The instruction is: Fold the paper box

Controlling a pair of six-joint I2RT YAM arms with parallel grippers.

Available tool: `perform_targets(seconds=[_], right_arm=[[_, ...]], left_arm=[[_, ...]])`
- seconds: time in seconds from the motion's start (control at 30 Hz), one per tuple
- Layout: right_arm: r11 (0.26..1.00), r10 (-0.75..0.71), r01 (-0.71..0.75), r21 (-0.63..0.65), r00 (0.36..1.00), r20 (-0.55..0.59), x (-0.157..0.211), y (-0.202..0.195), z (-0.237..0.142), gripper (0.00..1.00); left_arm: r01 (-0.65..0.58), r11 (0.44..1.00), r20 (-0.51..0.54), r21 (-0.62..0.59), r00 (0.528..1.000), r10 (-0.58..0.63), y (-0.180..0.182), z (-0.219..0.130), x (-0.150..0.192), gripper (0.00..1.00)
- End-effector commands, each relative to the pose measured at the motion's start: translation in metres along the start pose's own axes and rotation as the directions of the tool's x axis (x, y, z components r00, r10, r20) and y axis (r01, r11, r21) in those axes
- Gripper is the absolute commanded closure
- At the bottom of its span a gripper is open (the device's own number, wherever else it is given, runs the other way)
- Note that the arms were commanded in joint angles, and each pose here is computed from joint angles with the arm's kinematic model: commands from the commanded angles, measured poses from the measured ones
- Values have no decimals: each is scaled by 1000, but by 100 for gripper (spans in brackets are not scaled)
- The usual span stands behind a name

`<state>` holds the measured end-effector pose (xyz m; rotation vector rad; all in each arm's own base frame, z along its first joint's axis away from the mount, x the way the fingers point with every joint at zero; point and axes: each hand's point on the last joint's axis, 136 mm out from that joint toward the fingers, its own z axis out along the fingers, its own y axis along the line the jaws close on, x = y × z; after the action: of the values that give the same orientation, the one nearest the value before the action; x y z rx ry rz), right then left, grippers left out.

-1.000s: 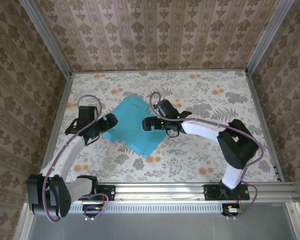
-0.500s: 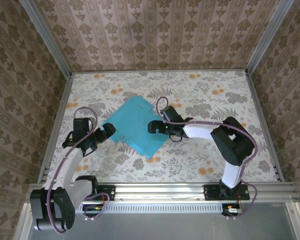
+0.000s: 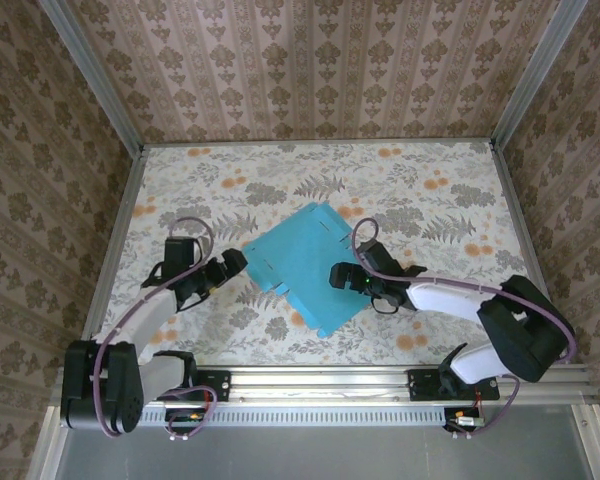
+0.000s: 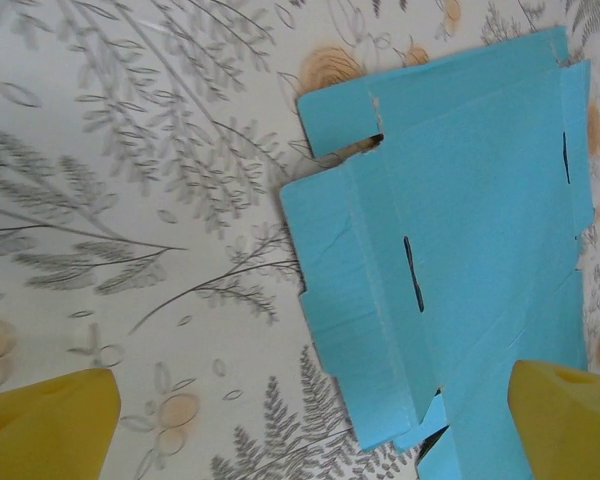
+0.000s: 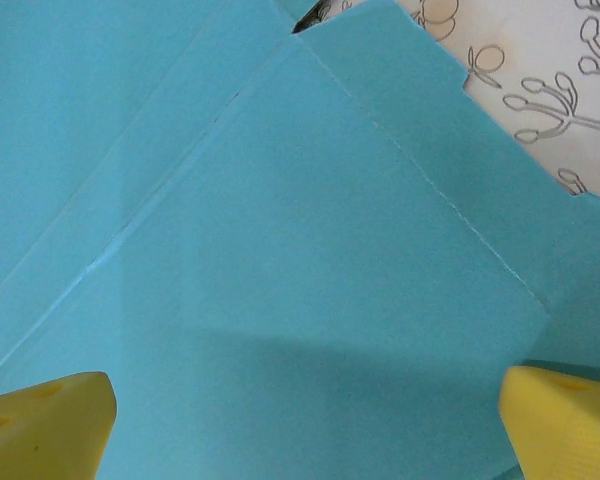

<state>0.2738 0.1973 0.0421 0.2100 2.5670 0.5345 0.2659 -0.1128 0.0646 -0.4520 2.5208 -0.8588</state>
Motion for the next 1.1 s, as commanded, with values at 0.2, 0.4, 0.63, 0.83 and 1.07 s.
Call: perform_targets(seconds=[0.2,0.4,0.63,0.83,1.07], right_arm=[[979,-150,149,-137,989,6,-9,31,-46,0],[981,-155,154,-115,988,-2,-6,25,-45,0],[982,-157,156,-106,988,-6,-2,20,-40,0],[982,-163,161,-96,987,-13,0,18,-37,0],[982,-166,164,-91,986,-18,2,15,-34,0]], left_arm=[[-35,999,-96,-35,995,32,-21,27,0,3],[-27,996,-121,-84,992,17,-25,39,1,11],[-25,990,-143,-138,990,5,-27,48,4,13],[-47,980,-161,-195,987,15,-29,52,5,17],[-61,971,-156,-230,987,26,-27,57,1,23]])
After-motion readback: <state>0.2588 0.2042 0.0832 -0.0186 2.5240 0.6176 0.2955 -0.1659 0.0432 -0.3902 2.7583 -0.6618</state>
